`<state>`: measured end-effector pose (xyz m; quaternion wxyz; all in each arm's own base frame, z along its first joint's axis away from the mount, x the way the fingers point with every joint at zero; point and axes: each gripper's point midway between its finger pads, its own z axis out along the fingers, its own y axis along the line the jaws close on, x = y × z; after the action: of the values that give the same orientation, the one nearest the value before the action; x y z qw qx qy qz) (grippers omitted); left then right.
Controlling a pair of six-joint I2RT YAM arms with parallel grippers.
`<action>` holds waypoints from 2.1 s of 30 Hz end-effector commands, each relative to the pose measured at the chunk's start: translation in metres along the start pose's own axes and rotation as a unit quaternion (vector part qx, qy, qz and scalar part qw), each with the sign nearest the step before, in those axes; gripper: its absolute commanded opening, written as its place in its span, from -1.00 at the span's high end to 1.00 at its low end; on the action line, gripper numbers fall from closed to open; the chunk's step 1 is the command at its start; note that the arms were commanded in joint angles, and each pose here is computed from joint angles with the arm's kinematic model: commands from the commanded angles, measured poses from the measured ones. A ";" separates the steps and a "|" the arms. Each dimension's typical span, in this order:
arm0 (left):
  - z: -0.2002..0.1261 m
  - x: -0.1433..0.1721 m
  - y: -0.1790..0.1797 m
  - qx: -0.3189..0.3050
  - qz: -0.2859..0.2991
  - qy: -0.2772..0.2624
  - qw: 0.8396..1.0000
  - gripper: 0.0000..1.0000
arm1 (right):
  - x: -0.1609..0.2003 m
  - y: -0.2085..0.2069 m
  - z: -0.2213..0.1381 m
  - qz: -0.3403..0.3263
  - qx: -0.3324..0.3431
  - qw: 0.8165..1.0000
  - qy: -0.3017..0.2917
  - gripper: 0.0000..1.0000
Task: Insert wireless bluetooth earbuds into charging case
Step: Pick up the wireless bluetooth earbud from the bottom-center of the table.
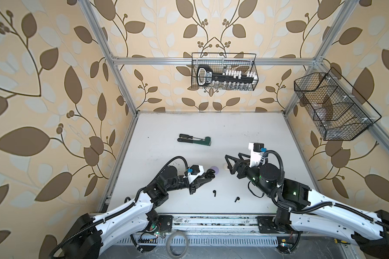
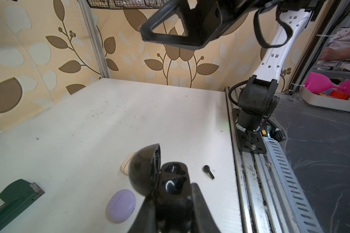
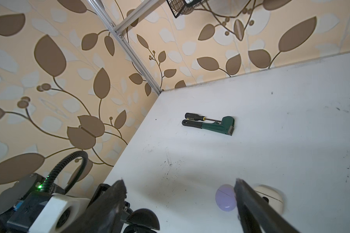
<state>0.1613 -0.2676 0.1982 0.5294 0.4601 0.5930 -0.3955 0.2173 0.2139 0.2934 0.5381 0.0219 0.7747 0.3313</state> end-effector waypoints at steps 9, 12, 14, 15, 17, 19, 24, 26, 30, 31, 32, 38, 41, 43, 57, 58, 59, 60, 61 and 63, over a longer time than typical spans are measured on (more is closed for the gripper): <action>-0.017 -0.014 0.005 -0.049 0.053 -0.053 0.996 1.00 | 0.091 -0.085 -0.006 -0.049 0.195 0.957 0.210 -0.46; -0.022 -0.014 0.006 -0.062 0.060 -0.063 0.994 1.00 | 0.135 -0.108 -0.001 -0.042 0.235 0.926 0.291 -0.34; -0.025 -0.013 0.005 -0.066 0.063 -0.070 0.993 1.00 | 0.155 -0.116 0.002 -0.045 0.255 0.910 0.325 -0.31; -0.026 -0.013 0.005 -0.068 0.064 -0.072 0.993 1.00 | 0.164 -0.121 0.003 -0.046 0.265 0.902 0.337 -0.31; -0.026 -0.013 0.004 -0.066 0.063 -0.071 0.993 1.00 | 0.177 -0.125 0.004 -0.048 0.274 0.891 0.358 -0.31; -0.026 -0.013 0.003 -0.063 0.065 -0.070 0.993 1.00 | 0.186 -0.131 0.002 -0.049 0.289 0.881 0.373 -0.30; -0.027 -0.012 0.007 -0.074 0.064 -0.067 0.993 1.00 | 0.200 -0.147 -0.012 -0.043 0.321 0.860 0.394 -0.25; -0.028 -0.013 0.007 -0.076 0.065 -0.068 0.993 1.00 | 0.205 -0.152 -0.017 -0.036 0.331 0.854 0.400 -0.27; -0.031 -0.014 0.005 -0.075 0.066 -0.073 0.992 1.00 | 0.217 -0.162 -0.027 -0.027 0.350 0.838 0.417 -0.23; -0.031 -0.014 0.004 -0.073 0.066 -0.075 0.992 1.00 | 0.221 -0.164 -0.031 -0.026 0.356 0.834 0.422 -0.22; -0.032 -0.015 0.003 -0.072 0.068 -0.076 0.992 1.00 | 0.224 -0.166 -0.033 -0.023 0.358 0.831 0.426 -0.21; -0.033 -0.016 0.001 -0.071 0.068 -0.081 0.992 1.00 | 0.242 -0.168 -0.044 -0.019 0.363 0.820 0.443 -0.19; -0.034 -0.016 0.001 -0.070 0.068 -0.081 0.992 1.00 | 0.246 -0.166 -0.046 -0.028 0.364 0.816 0.448 -0.19; -0.034 -0.016 0.001 -0.070 0.068 -0.081 0.992 1.00 | 0.248 -0.168 -0.048 -0.032 0.368 0.812 0.451 -0.18; -0.034 -0.016 0.001 -0.071 0.068 -0.080 0.992 1.00 | 0.254 -0.172 -0.052 -0.037 0.372 0.806 0.459 0.11; -0.034 -0.016 0.001 -0.071 0.068 -0.080 0.992 1.00 | 0.254 -0.173 -0.053 -0.036 0.372 0.806 0.459 0.15; -0.033 -0.016 0.002 -0.072 0.068 -0.079 0.992 1.00 | 0.254 -0.173 -0.053 -0.036 0.372 0.806 0.458 0.19; -0.034 -0.016 0.002 -0.072 0.068 -0.080 0.992 1.00 | 0.255 -0.174 -0.055 -0.034 0.374 0.806 0.458 0.22; -0.034 -0.016 0.001 -0.071 0.068 -0.079 0.992 1.00 | 0.255 -0.174 -0.055 -0.032 0.374 0.806 0.457 0.26; -0.034 -0.016 0.001 -0.070 0.068 -0.079 0.992 1.00 | 0.257 -0.176 -0.057 -0.030 0.375 0.806 0.457 0.32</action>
<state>0.1569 -0.2369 0.2143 0.6231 0.4237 0.5561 -0.3506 0.1314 0.1666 0.0126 0.1014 0.0346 0.9942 -0.0004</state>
